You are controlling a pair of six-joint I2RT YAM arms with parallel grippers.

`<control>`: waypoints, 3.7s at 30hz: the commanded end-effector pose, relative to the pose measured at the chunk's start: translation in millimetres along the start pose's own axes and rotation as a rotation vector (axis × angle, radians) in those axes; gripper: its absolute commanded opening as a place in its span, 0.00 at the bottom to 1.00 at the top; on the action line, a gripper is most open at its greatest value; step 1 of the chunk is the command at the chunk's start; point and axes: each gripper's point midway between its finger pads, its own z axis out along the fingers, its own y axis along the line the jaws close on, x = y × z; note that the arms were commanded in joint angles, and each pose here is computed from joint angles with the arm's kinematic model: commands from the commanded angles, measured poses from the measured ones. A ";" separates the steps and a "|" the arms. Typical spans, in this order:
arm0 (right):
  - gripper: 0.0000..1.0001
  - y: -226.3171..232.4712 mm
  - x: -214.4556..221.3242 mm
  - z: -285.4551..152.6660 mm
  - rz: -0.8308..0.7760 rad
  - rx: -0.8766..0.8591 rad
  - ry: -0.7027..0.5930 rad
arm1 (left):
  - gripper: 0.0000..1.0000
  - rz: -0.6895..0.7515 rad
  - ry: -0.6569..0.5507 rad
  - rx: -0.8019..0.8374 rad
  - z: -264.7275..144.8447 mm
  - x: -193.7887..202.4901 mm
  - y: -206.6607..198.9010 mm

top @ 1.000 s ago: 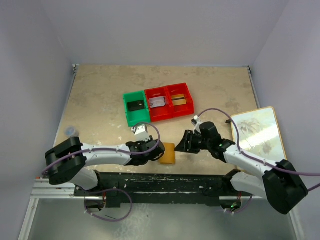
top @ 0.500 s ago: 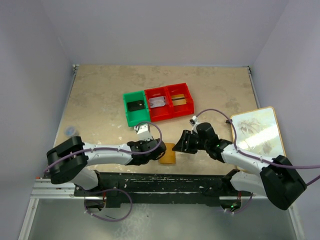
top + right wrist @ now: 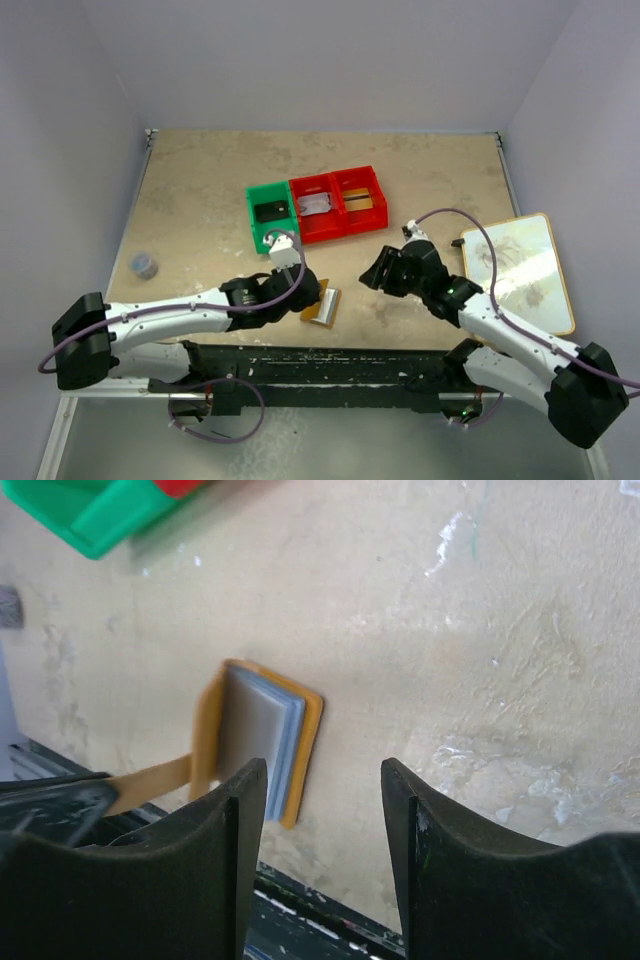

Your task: Take the credit cards out of the card holder

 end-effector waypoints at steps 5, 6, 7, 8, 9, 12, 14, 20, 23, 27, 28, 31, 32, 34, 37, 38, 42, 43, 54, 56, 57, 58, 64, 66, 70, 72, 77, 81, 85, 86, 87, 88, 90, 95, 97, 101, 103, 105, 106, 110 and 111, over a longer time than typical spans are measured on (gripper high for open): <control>0.53 45.6 -13.2 -8.0 -0.022 -0.225 -0.051 | 0.00 0.017 -0.021 -0.060 -2.9 3.3 28.7; 0.52 52.3 -5.6 -3.9 -0.015 -0.275 -0.014 | 0.00 0.011 -0.039 -0.087 -5.3 -0.1 36.7; 0.52 58.4 1.8 -1.3 -0.007 -0.325 0.019 | 0.00 0.007 -0.054 -0.112 -8.1 -2.9 44.8; 0.51 63.1 7.3 1.4 -0.001 -0.362 0.044 | 0.00 0.011 -0.073 -0.140 -11.2 -6.8 53.5; 0.51 69.0 10.3 3.2 0.004 -0.394 0.060 | 0.00 0.019 -0.102 -0.173 -14.2 -12.8 62.4; 0.50 79.4 13.6 10.3 0.004 -0.414 0.069 | 0.00 0.045 -0.174 -0.274 -26.2 -29.5 86.9; 0.50 84.7 13.9 15.6 0.003 -0.411 0.076 | 0.00 0.069 -0.212 -0.328 -31.6 -38.6 100.5; 0.48 95.6 28.8 36.3 -0.004 -0.404 0.136 | 0.00 0.116 -0.228 -0.482 -31.2 -40.9 136.6; 0.46 107.8 41.6 40.0 -0.007 -0.456 0.169 | 0.00 0.126 -0.192 -0.494 -24.6 -28.7 142.4; 0.46 119.8 54.3 49.3 -0.015 -0.461 0.213 | 0.00 0.126 -0.160 -0.524 -19.8 -15.3 154.9; 0.46 123.6 56.4 51.0 -0.019 -0.459 0.215 | 0.00 0.130 -0.153 -0.535 -19.3 -12.1 158.9; 0.46 125.5 62.4 58.2 -0.003 -0.430 0.225 | 0.00 0.142 -0.153 -0.577 -21.6 -8.7 172.0; 0.46 124.6 64.1 60.2 0.005 -0.421 0.228 | 0.00 0.145 -0.155 -0.585 -22.4 -8.6 174.3; 0.46 120.4 66.7 62.6 0.022 -0.408 0.228 | 0.00 0.148 -0.157 -0.584 -23.0 -9.0 175.2; 0.47 113.9 64.9 65.0 0.036 -0.371 0.212 | 0.00 0.146 -0.161 -0.576 -22.8 -9.6 174.5; 0.47 110.8 64.5 65.7 0.035 -0.353 0.209 | 0.00 0.145 -0.162 -0.576 -23.2 -10.0 174.6; 0.48 104.7 66.3 66.7 0.031 -0.324 0.214 | 0.00 0.138 -0.156 -0.572 -22.8 -7.9 175.0; 0.49 103.2 67.0 67.3 0.032 -0.318 0.215 | 0.00 0.136 -0.154 -0.565 -22.1 -7.7 173.7; 0.50 115.5 74.0 71.3 0.019 -0.365 0.254 | 0.00 0.146 -0.136 -0.567 -21.8 -2.7 177.9; 0.50 113.7 75.7 75.1 0.019 -0.350 0.260 | 0.00 0.147 -0.128 -0.569 -21.0 0.3 180.2; 0.50 112.1 77.2 76.8 0.021 -0.340 0.264 | 0.00 0.150 -0.125 -0.571 -20.8 1.5 181.4; 0.50 110.3 78.4 78.2 0.026 -0.333 0.267 | 0.00 0.151 -0.124 -0.573 -20.9 2.1 182.4; 0.49 119.9 79.2 73.0 0.025 -0.388 0.262 | 0.00 0.155 -0.119 -0.575 -20.5 3.9 184.3; 0.49 116.1 79.0 74.3 0.018 -0.349 0.261 | 0.00 0.154 -0.118 -0.574 -19.9 4.2 184.0; 0.50 111.8 72.5 74.1 0.000 -0.282 0.234 | 0.00 0.160 -0.114 -0.576 -19.3 4.9 183.8; 0.51 113.1 70.8 72.0 0.000 -0.287 0.228 | 0.00 0.161 -0.113 -0.577 -19.0 5.1 184.0; 0.51 112.1 72.1 72.6 -0.008 -0.272 0.236 | 0.00 0.164 -0.117 -0.578 -19.4 4.1 184.0; 0.51 110.3 73.8 72.3 0.001 -0.262 0.235 | 0.00 0.164 -0.116 -0.577 -19.6 3.8 183.5; 0.50 119.0 76.4 68.9 -0.008 -0.326 0.245 | 0.00 0.164 -0.117 -0.578 -20.2 3.7 184.2; 0.50 122.9 77.0 68.2 -0.012 -0.345 0.249 | 0.00 0.163 -0.117 -0.578 -20.2 3.8 184.4; 0.50 126.1 77.5 67.9 -0.015 -0.357 0.250 | 0.00 0.162 -0.117 -0.579 -20.2 4.1 184.8; 0.50 126.9 78.7 68.5 -0.017 -0.360 0.252 | 0.00 0.162 -0.118 -0.578 -20.2 3.8 184.6; 0.50 126.4 82.0 71.0 -0.018 -0.351 0.268 | 0.00 0.165 -0.116 -0.582 -20.4 4.4 185.9; 0.50 122.1 88.1 78.5 -0.014 -0.320 0.284 | 0.00 0.167 -0.115 -0.582 -21.1 4.3 186.5; 0.50 122.5 88.6 77.2 -0.010 -0.331 0.279 | 0.00 0.168 -0.114 -0.583 -21.0 4.8 187.3; 0.50 133.4 89.0 74.4 -0.008 -0.389 0.287 | 0.00 0.169 -0.103 -0.569 -18.3 8.0 185.8; 0.50 137.5 90.5 74.9 0.001 -0.409 0.296 | 0.00 0.171 -0.096 -0.561 -16.1 9.9 184.4; 0.50 135.8 90.6 77.4 0.019 -0.395 0.291 | 0.00 0.177 -0.090 -0.558 -14.8 11.2 183.8; 0.51 133.8 90.1 77.8 0.030 -0.387 0.284 | 0.00 0.179 -0.088 -0.559 -14.1 11.7 183.9; 0.51 140.5 88.5 74.8 0.059 -0.439 0.272 | 0.00 0.183 -0.059 -0.544 -8.3 20.9 184.4; 0.51 144.4 88.2 73.4 0.062 -0.461 0.274 | 0.00 0.187 -0.048 -0.539 -6.2 24.4 184.8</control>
